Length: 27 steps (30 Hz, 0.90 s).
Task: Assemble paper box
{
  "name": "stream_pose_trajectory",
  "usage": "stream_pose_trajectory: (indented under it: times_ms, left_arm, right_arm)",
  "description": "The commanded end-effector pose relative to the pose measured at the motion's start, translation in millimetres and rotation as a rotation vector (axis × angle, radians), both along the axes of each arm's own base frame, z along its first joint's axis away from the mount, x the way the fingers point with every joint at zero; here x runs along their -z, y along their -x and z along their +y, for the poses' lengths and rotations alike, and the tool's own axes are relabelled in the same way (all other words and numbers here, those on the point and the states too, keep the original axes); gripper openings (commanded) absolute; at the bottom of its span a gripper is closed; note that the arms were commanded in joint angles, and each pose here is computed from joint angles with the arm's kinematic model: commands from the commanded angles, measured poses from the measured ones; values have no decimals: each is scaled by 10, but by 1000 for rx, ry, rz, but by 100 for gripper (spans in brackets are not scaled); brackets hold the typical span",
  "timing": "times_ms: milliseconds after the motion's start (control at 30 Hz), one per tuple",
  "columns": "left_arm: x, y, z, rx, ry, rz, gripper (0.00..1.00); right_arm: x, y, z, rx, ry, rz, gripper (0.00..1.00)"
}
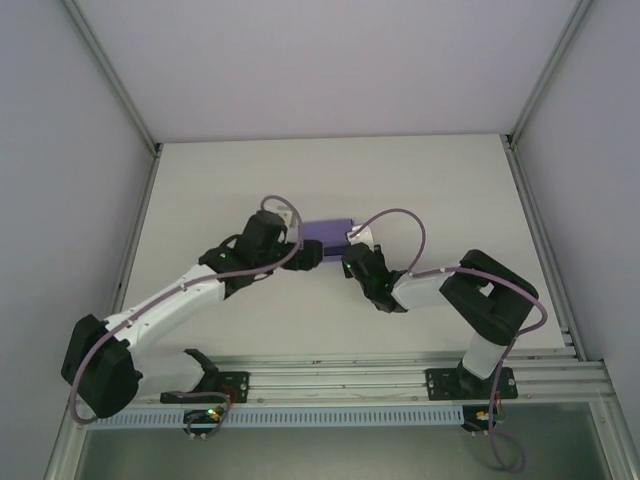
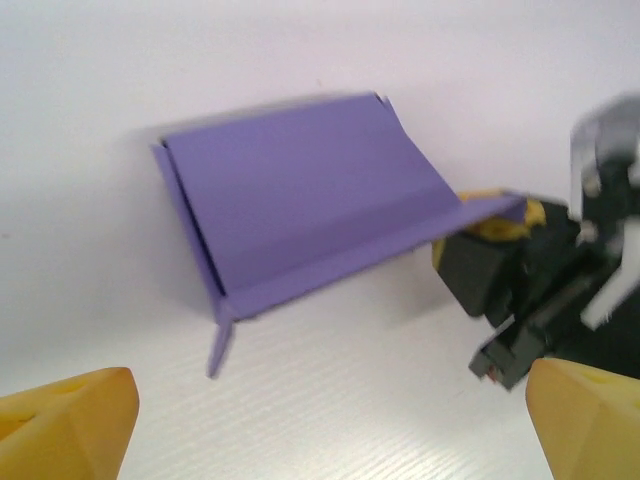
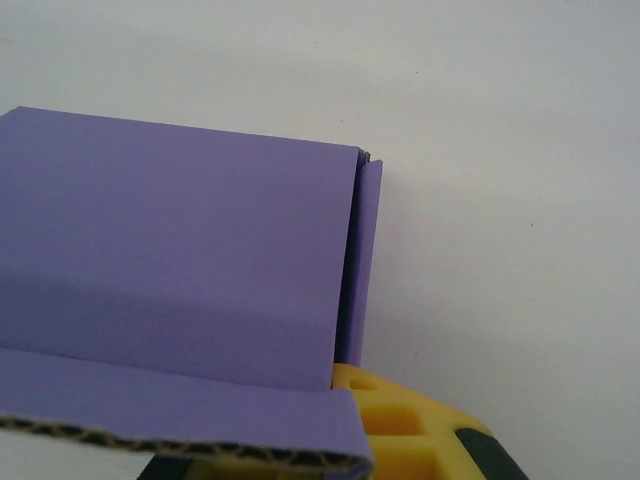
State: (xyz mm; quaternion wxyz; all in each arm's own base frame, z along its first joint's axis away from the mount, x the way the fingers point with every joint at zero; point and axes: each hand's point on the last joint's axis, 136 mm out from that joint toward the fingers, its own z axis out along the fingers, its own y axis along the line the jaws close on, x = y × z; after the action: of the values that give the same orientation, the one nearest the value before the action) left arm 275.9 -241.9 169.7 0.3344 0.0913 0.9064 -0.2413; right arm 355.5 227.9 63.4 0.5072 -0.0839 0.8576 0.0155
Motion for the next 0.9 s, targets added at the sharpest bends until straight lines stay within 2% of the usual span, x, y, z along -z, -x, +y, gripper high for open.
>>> stream_pose_trajectory:
  times_ms: [0,133,233,367,467,567,667,733,833,867]
  left_arm:
    - [184,-262,131,-87,26,101,100]
    - [408,-670,-45,-59,61,158,100]
    - [621,-851,-148,-42,105,245,88]
    - [889,-876,-176,-25,121,320,75]
    - [1097,-858,-126,-36,119,355,66]
    - [1277,-859,-71,-54,171,395,58]
    - [1373,-835,-68,-58,241,422,49]
    - [1417,-859,15,-83,267,423,44]
    - [1449,-847,70,-92,277,425,42]
    - [1462,-837,83,-95,282,423,40]
  right_arm:
    - [364,155,-65,-47,115,87,8]
    - [398,145,-65,-37,114,93,11]
    - [399,151,-61,-44,112,95,12]
    - [348,190,-96,-44,102,86,19]
    - [343,275,-98,-77,88,103,31]
    - [376,433,-106,-130,55,136,41]
    - [417,629,-90,-218,51,198,69]
    - [392,732,-60,-274,52,235,83]
    - [276,841,12,-350,40,278,96]
    - [221,861,45,-373,22,287,98]
